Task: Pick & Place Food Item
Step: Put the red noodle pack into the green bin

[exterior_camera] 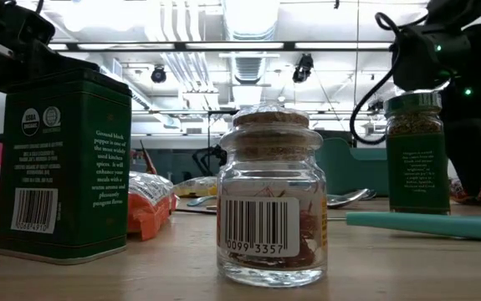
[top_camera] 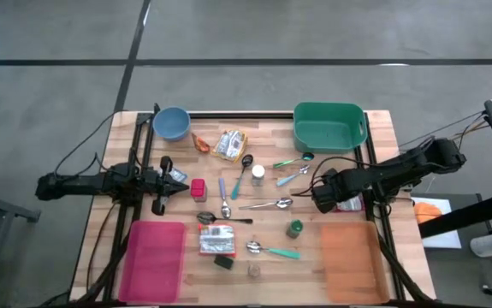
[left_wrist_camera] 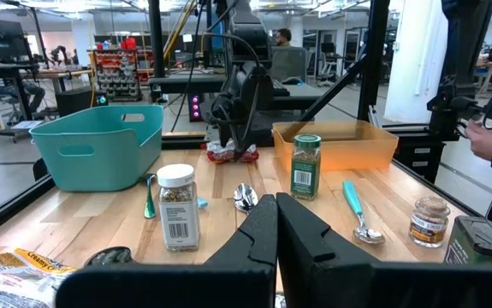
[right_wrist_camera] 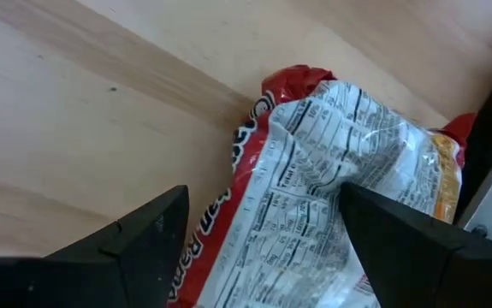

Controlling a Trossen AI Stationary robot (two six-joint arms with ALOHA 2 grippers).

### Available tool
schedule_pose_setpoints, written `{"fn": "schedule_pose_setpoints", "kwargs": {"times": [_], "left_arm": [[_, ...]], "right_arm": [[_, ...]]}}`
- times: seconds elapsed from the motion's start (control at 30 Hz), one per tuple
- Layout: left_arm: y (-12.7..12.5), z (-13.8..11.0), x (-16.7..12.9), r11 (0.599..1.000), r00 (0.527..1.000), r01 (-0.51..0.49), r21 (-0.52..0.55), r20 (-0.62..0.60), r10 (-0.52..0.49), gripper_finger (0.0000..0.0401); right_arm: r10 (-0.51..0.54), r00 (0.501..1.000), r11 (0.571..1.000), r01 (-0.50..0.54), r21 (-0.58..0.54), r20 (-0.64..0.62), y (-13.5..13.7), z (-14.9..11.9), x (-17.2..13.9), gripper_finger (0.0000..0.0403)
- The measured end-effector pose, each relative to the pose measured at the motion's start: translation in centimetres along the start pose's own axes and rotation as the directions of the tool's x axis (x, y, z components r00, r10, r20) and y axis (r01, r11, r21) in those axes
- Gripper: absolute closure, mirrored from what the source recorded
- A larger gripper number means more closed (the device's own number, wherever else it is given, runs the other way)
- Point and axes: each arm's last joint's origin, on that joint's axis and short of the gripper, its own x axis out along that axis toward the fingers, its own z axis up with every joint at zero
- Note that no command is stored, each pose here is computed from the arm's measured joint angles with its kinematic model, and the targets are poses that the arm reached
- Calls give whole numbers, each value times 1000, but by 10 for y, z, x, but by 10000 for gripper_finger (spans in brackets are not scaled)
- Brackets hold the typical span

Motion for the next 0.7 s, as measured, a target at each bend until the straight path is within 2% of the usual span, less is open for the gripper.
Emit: {"fn": "schedule_pose_setpoints", "kwargs": {"times": [0.43,0.53,0.7], "left_arm": [[0,0,0,1000,1000,0,0,0,0,401],[0,0,0,1000,1000,0,0,0,0,401],[0,0,0,1000,1000,0,0,0,0,401]], "right_arm": [[-27,999,1000,27,-11,-27,7,1,3,112],[-18,999,1000,18,-9,-29,6,1,2,142],[-16,999,1000,16,-8,-28,6,1,1,215]]}}
